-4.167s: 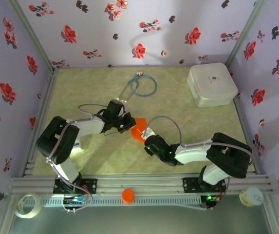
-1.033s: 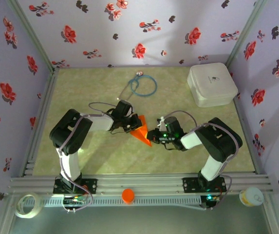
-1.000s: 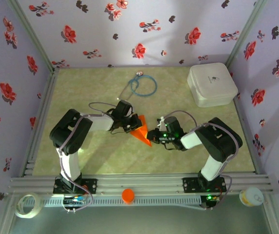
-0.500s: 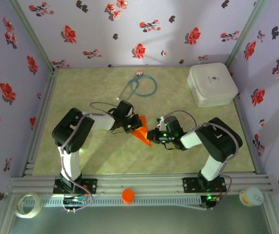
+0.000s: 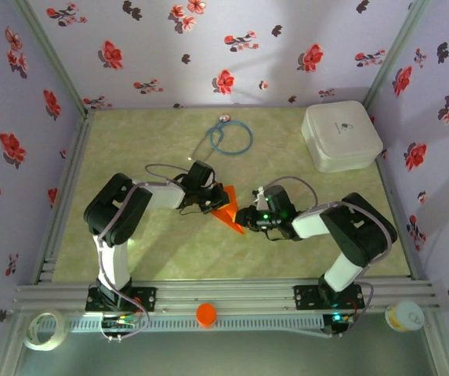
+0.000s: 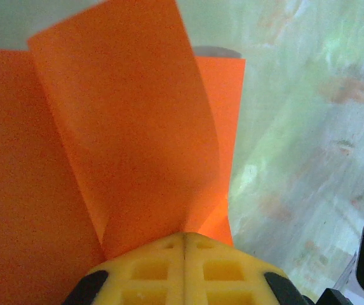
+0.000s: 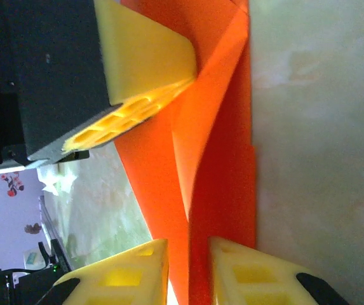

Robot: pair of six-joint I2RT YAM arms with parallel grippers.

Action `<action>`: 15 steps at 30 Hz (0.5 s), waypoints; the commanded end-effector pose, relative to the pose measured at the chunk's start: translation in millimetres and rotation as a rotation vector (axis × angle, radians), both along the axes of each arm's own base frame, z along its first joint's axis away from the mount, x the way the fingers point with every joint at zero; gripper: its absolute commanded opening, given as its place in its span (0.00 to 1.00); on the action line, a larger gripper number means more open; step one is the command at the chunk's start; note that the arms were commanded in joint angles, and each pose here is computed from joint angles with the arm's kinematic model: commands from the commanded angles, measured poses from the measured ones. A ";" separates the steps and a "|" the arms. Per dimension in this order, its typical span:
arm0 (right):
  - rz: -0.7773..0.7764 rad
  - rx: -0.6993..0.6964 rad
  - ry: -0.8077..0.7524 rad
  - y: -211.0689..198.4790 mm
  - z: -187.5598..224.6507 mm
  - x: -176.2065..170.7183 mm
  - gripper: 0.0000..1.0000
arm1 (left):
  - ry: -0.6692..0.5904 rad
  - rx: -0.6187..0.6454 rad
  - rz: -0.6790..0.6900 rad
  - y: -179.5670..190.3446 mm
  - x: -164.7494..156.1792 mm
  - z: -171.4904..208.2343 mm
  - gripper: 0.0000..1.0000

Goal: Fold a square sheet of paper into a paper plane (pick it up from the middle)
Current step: Fourth fold the wing at the center of the table.

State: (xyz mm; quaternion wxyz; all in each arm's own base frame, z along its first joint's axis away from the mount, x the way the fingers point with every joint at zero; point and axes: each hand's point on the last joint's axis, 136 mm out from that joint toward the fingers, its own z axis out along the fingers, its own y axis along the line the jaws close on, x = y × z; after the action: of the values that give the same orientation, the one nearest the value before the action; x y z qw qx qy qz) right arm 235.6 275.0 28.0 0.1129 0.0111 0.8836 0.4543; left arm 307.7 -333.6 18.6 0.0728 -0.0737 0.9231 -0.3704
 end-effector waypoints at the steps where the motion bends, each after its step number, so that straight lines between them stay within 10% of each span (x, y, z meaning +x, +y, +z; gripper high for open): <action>1: 0.008 -0.104 0.069 -16.8 -21.5 -22.1 0.23 | 0.029 0.058 -0.015 9.1 -8.9 -18.2 0.01; 15: 0.030 -0.137 0.161 -21.0 -41.8 -42.2 0.09 | 0.030 0.049 -0.005 11.2 -8.5 -18.8 0.01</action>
State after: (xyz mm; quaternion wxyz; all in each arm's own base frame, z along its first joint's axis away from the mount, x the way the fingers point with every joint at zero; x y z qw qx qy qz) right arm 224.4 269.4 19.4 0.0992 0.0080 0.8966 0.4315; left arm 307.9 -333.8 18.7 0.0740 -0.0733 0.9224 -0.3719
